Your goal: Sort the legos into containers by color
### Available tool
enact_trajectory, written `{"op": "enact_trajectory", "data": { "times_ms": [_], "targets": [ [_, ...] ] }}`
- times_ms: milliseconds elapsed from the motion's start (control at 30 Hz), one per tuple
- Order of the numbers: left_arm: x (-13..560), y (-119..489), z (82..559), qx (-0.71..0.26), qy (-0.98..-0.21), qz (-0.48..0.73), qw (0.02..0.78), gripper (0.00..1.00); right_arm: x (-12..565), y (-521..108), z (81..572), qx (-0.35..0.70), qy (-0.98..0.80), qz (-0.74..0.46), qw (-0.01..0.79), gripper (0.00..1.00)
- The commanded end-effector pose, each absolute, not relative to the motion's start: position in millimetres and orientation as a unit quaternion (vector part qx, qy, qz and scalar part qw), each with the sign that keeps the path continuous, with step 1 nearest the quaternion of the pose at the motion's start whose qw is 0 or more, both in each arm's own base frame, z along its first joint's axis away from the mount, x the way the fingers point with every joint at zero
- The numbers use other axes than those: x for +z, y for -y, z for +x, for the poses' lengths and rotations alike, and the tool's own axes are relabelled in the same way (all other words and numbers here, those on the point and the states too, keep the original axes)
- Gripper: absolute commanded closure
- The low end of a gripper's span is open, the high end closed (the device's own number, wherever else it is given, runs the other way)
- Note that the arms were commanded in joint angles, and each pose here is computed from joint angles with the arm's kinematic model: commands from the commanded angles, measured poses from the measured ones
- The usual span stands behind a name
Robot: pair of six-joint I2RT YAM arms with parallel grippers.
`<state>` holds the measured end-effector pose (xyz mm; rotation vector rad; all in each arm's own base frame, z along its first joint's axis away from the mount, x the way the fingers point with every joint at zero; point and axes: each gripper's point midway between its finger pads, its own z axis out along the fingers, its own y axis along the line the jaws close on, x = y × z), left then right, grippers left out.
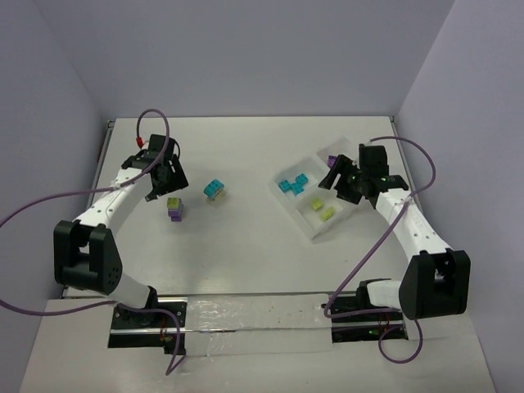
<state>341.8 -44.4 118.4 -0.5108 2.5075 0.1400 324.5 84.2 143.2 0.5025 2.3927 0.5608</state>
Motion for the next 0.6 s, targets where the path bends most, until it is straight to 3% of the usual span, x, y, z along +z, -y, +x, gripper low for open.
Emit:
{"op": "enact_trajectory", "data": {
  "times_ms": [0,100,433,567],
  "targets": [
    [98.8,40.0,338.6,0.068,-0.946,-0.167,0.268,0.15,162.8,-87.8,336.9,0.219,-0.899,0.175,0.336,0.23],
    [88.5,41.3,337.0,0.069,-0.951,-0.159,0.255,0.15,160.7,-89.6,335.5,0.221,-0.901,0.173,0.332,0.24],
    [77.9,47.7,330.4,0.05,-0.958,-0.141,0.245,0.34,162.5,-92.2,337.0,0.226,-0.899,0.175,0.331,0.23],
    [76.5,49.5,332.0,0.045,-0.958,-0.136,0.249,0.35,162.7,-94.5,337.4,0.229,-0.899,0.173,0.33,0.23]
  ]
}}
